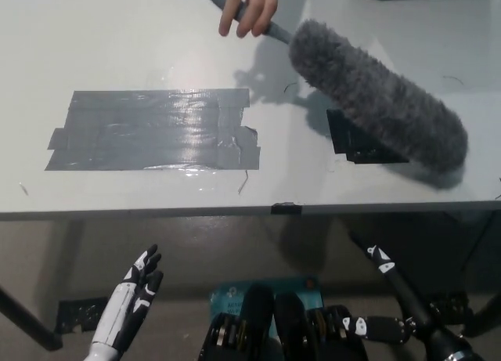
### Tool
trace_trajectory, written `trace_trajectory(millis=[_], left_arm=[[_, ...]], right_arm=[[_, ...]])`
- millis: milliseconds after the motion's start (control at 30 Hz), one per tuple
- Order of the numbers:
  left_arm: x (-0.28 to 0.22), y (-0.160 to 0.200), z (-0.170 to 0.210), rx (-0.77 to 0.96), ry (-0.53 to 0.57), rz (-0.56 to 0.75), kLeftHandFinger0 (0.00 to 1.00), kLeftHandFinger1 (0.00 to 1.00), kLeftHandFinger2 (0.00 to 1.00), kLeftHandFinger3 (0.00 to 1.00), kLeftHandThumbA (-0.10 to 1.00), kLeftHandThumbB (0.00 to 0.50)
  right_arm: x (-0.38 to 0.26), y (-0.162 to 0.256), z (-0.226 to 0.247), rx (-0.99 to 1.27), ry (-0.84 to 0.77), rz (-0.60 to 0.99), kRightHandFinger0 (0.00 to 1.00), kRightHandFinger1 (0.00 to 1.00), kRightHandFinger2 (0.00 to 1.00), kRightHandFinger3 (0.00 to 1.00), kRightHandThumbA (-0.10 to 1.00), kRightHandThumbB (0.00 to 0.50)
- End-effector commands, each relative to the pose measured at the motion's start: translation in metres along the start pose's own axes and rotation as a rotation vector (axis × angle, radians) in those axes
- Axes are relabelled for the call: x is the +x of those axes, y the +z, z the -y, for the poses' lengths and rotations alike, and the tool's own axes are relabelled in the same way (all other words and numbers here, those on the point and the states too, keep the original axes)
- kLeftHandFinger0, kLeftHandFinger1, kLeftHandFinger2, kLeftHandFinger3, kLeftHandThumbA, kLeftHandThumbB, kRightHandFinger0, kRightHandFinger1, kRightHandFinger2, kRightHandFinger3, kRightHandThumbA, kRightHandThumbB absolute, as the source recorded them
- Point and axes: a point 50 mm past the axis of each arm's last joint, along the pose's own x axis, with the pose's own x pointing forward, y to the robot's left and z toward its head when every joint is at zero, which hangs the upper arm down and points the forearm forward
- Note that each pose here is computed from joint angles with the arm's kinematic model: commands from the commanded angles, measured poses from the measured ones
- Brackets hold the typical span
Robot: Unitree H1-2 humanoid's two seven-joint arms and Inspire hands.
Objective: A person hands a grey duster to the robot and the robot grabs it with its right hand and places it on the black marked spot infron tof it on the desk
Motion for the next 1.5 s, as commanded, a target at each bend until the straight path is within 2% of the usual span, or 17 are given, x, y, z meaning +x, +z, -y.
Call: trace_trajectory(millis=[0,67,133,233,267,367,467,600,733,900,1100,1467], left_arm=[[0.003,0.012,-0.004,0.015,0.018,0.072,1.00,1.00,1.00,1.00,1.00,0.110],[0.004,0.012,-0.005,0.014,0.019,0.073,1.00,1.00,1.00,1.00,1.00,0.107],[0.003,0.012,-0.005,0.014,0.019,0.071,1.00,1.00,1.00,1.00,0.99,0.110],[0.002,0.011,-0.003,0.010,0.014,0.067,1.00,1.00,1.00,1.00,0.99,0.109],[0.002,0.011,-0.003,0.012,0.011,0.063,1.00,1.00,1.00,1.00,0.99,0.109],[0.001,0.011,-0.002,0.014,0.009,0.063,1.00,1.00,1.00,1.00,0.99,0.106],[0.001,0.012,-0.001,0.017,0.008,0.065,1.00,1.00,1.00,1.00,1.00,0.107],[0.004,0.013,-0.002,0.020,0.012,0.072,1.00,1.00,1.00,1.00,1.00,0.116],[0.005,0.013,-0.002,0.021,0.010,0.074,1.00,1.00,1.00,1.00,1.00,0.115],[0.007,0.015,-0.004,0.028,0.006,0.080,1.00,1.00,1.00,1.00,1.00,0.106],[0.008,0.016,-0.005,0.020,0.003,0.092,1.00,1.00,1.00,1.00,0.99,0.097],[0.010,0.017,-0.004,0.014,-0.003,0.084,1.00,1.00,1.00,1.00,0.98,0.106]], right_arm=[[0.005,0.045,0.013,-0.112,-0.190,0.182,1.00,1.00,1.00,1.00,1.00,0.285],[0.004,0.082,0.028,-0.245,-0.310,0.227,1.00,1.00,1.00,1.00,0.96,0.292],[0.004,0.112,0.039,-0.414,-0.413,0.256,1.00,1.00,1.00,1.00,1.00,0.330],[0.007,0.150,0.054,-0.511,-0.502,0.300,1.00,1.00,1.00,1.00,0.97,0.364],[0.016,0.163,0.061,-0.556,-0.538,0.313,1.00,1.00,1.00,1.00,0.99,0.394],[0.038,0.178,0.073,-0.591,-0.568,0.311,1.00,1.00,1.00,1.00,1.00,0.398],[0.065,0.189,0.084,-0.609,-0.571,0.302,1.00,1.00,1.00,1.00,1.00,0.374],[0.100,0.198,0.093,-0.621,-0.568,0.276,1.00,1.00,1.00,1.00,1.00,0.372],[0.139,0.200,0.098,-0.640,-0.562,0.229,1.00,1.00,1.00,1.00,1.00,0.420],[0.174,0.202,0.100,-0.648,-0.540,0.161,1.00,1.00,1.00,1.00,1.00,0.418],[0.205,0.200,0.100,-0.634,-0.504,0.097,1.00,1.00,1.00,1.00,1.00,0.442],[0.245,0.172,0.074,-0.656,-0.348,-0.055,1.00,1.00,1.00,1.00,1.00,0.466]])
